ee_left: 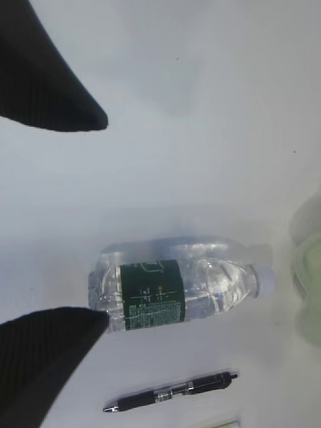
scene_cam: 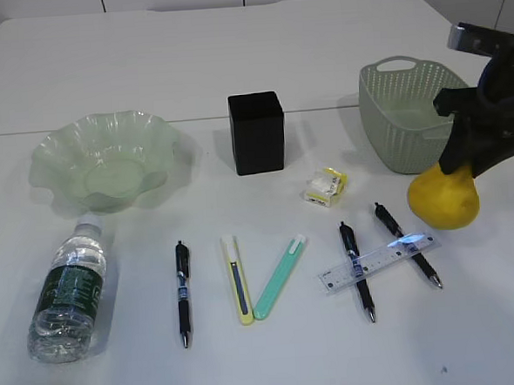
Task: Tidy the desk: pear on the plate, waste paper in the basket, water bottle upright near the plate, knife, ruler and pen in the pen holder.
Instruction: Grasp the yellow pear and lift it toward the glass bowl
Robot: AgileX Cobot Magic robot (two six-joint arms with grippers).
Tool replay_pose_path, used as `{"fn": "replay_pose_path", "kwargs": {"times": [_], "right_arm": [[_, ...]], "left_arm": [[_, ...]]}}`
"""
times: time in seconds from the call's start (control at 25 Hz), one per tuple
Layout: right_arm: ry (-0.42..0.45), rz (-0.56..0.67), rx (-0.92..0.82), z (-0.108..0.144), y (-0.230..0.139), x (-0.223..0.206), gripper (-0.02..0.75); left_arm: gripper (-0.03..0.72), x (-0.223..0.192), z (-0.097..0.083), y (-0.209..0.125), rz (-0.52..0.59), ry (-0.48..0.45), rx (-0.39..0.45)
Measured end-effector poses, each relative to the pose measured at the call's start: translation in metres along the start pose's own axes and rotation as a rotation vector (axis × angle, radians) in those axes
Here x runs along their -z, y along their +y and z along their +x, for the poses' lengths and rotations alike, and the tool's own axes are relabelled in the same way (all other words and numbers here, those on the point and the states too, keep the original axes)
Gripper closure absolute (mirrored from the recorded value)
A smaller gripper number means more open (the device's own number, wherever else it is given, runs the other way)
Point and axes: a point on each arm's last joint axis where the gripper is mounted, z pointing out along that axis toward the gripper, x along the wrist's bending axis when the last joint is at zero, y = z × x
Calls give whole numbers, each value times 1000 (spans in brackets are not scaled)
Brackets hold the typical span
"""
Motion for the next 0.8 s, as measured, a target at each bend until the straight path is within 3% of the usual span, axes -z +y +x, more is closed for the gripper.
{"fn": "replay_pose_path", "kwargs": {"times": [0.24,0.64,0.8], "right_arm": [[100,-29,23,15,-6,19,516],[373,-92,44,44,-5,34,517],[485,-101,88,69,-6,34,517]], "left_arm": [[106,0,-3,0,-1,-30,-15],[106,0,-5,0,-2,-56,-38],[106,0,-6,0,-2,-60,-38]]}}
